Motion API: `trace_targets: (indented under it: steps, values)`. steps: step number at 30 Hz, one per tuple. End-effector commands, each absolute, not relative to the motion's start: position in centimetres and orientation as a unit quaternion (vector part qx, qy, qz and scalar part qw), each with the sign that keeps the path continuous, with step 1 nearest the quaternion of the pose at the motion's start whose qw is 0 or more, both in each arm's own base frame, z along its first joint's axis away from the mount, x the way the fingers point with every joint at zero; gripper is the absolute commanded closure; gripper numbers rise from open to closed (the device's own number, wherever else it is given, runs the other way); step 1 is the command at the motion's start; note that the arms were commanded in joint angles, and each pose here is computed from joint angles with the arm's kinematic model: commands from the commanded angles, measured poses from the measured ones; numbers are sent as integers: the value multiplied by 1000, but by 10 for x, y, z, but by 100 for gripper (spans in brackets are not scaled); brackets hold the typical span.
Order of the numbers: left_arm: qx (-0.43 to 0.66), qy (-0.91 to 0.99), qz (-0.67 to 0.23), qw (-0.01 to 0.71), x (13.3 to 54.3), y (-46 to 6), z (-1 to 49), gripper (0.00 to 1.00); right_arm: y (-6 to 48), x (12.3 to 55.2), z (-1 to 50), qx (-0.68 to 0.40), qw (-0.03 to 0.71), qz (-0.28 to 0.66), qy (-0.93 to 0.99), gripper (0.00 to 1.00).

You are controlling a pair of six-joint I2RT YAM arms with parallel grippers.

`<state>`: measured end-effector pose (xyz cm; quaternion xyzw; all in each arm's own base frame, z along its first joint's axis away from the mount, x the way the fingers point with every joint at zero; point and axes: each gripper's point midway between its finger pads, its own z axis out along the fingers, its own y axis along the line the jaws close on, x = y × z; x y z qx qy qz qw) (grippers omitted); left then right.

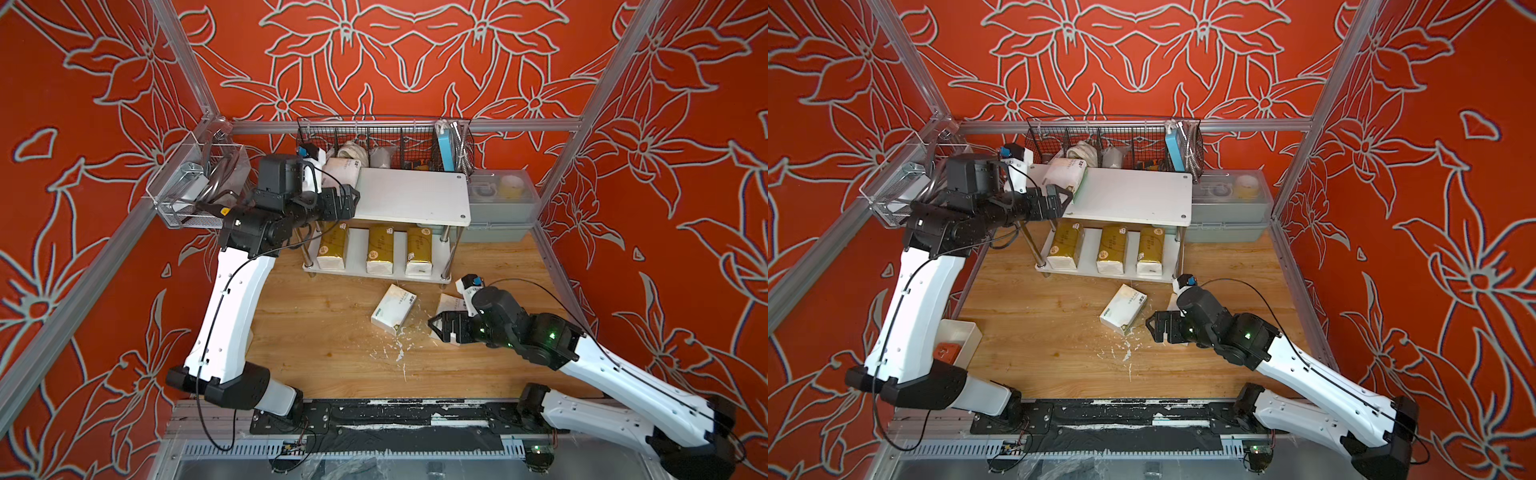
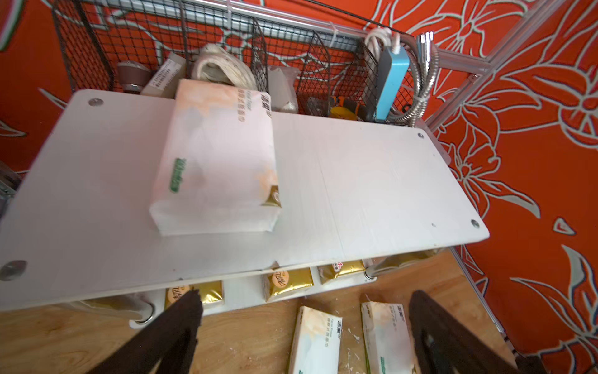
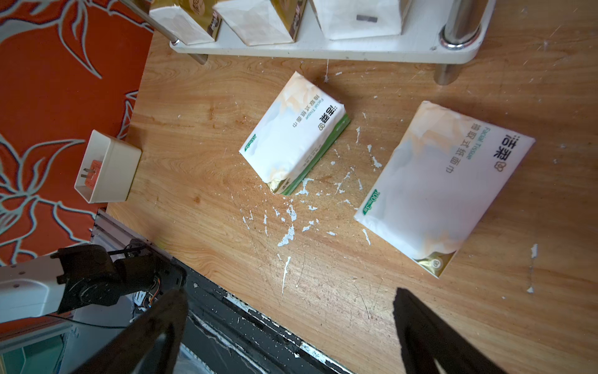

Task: Place the tissue boxes on the shelf by color
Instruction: Place a box of tissues on the shelf, then pick up the box of tissues from the center of the board.

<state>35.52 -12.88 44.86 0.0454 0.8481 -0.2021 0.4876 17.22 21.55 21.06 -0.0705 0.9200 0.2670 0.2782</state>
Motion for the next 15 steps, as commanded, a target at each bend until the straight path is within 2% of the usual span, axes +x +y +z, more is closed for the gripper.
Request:
trace_targets:
  steps: [1, 15]
  values:
    - [60, 849, -204, 484, 337, -144, 436, 2, 212, 182, 222, -67, 306, 256, 914, 1]
    - [75, 899, -190, 386, 279, -166, 313, 2, 200, 189, 219, -52, 323, 236, 915, 1]
